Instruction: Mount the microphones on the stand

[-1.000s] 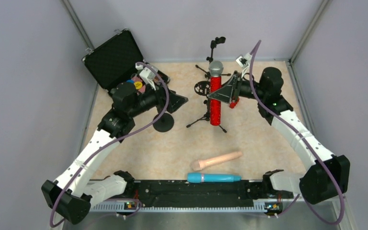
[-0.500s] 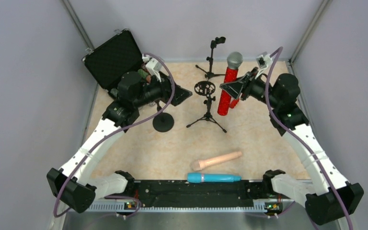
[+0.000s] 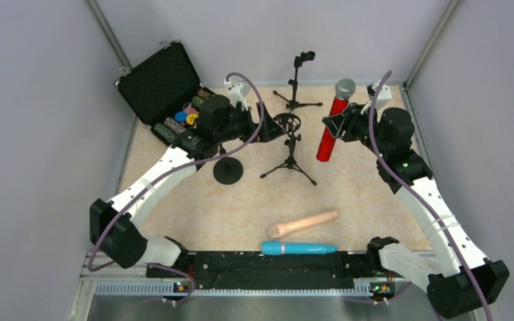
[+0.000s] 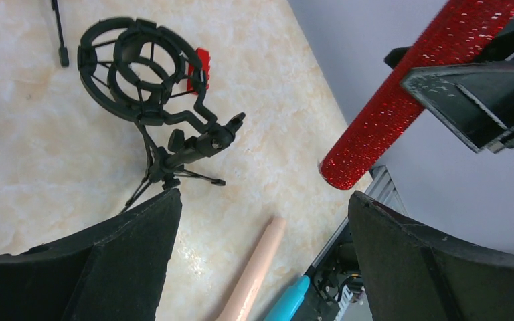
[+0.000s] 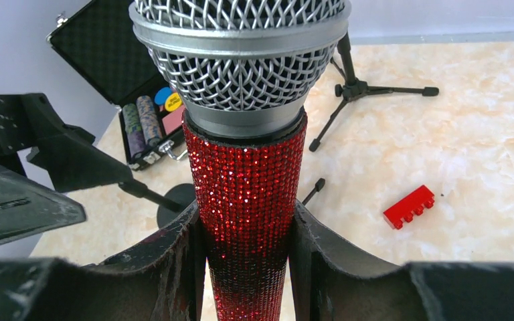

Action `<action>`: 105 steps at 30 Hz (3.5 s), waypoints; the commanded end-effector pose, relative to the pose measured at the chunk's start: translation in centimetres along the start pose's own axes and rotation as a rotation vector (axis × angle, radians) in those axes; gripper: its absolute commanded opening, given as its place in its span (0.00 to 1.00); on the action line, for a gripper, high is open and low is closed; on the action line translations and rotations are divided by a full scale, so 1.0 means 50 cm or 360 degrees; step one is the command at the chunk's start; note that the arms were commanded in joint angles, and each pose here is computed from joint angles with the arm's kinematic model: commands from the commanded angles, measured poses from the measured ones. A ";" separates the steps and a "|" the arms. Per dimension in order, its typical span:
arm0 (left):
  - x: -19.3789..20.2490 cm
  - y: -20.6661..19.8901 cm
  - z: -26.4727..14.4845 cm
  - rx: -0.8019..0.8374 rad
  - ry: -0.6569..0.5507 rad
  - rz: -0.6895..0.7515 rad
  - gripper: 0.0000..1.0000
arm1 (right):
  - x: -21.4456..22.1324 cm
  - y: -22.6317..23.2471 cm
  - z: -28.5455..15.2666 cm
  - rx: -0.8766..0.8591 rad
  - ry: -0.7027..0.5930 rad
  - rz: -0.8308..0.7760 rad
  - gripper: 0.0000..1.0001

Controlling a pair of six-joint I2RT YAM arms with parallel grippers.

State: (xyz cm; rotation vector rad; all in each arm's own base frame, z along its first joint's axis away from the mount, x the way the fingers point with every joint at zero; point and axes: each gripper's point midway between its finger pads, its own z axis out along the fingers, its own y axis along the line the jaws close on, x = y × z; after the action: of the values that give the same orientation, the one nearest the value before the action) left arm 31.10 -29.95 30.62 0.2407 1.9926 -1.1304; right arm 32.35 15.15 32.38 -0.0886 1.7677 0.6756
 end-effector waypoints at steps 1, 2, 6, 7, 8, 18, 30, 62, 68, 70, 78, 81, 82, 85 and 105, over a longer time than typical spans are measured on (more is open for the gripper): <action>-0.007 0.002 0.032 -0.0070 0.0012 -0.0113 0.99 | -0.033 -0.005 -0.007 0.0037 -0.0095 -0.0008 0.00; 0.003 0.010 0.043 -0.0093 0.0046 -0.0134 0.99 | -0.032 -0.004 -0.008 0.0034 -0.0092 -0.0005 0.00; 0.040 0.029 0.083 -0.0170 0.0141 -0.0162 0.99 | -0.027 -0.007 -0.007 0.0041 -0.0082 -0.0002 0.00; 0.046 0.035 0.092 -0.0195 0.0158 -0.0162 0.99 | -0.027 -0.007 -0.007 0.0039 -0.0082 -0.0006 0.00; 0.051 0.039 0.101 -0.0220 0.0178 -0.0160 0.99 | -0.026 -0.008 -0.007 0.0041 -0.0081 -0.0005 0.00; 0.082 0.102 0.177 -0.0538 0.0370 0.0009 0.99 | -0.020 -0.014 -0.013 0.0070 -0.0064 -0.0010 0.00; 0.106 0.109 0.224 -0.0694 0.0460 0.0276 0.97 | -0.016 -0.018 -0.010 0.0083 -0.0053 -0.0003 0.00; 0.124 0.087 0.205 -0.0627 0.0513 0.0459 0.22 | -0.014 -0.012 -0.015 0.0067 -0.0073 0.0054 0.00; 0.139 0.072 0.181 -0.0662 0.0530 0.0554 0.20 | -0.012 -0.016 -0.017 0.0078 -0.0077 0.0055 0.00; 0.146 0.067 0.169 -0.0685 0.0540 0.0593 0.20 | -0.012 -0.017 -0.018 0.0084 -0.0083 0.0054 0.00; 0.176 0.059 0.124 -0.0757 0.0515 0.0681 0.21 | -0.006 -0.023 -0.018 0.0099 -0.0084 0.0060 0.00; 0.181 0.057 0.116 -0.0753 0.0496 0.0686 0.31 | -0.004 -0.022 -0.018 0.0095 -0.0084 0.0066 0.00; 0.181 0.054 0.113 -0.0753 0.0486 0.0687 0.36 | -0.005 -0.022 -0.018 0.0093 -0.0086 0.0066 0.00; 0.178 0.048 0.108 -0.0747 0.0459 0.0715 0.52 | -0.008 -0.022 -0.019 0.0096 -0.0094 0.0065 0.00; 0.064 -0.081 0.057 -0.0484 0.0114 0.0648 0.99 | -0.003 -0.024 -0.019 0.0099 -0.0095 0.0065 0.00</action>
State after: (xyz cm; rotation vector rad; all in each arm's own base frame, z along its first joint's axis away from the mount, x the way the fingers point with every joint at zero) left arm 28.73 -34.64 23.64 0.5746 2.1832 -0.4151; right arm 31.98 13.95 29.95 0.0013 1.8251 0.6362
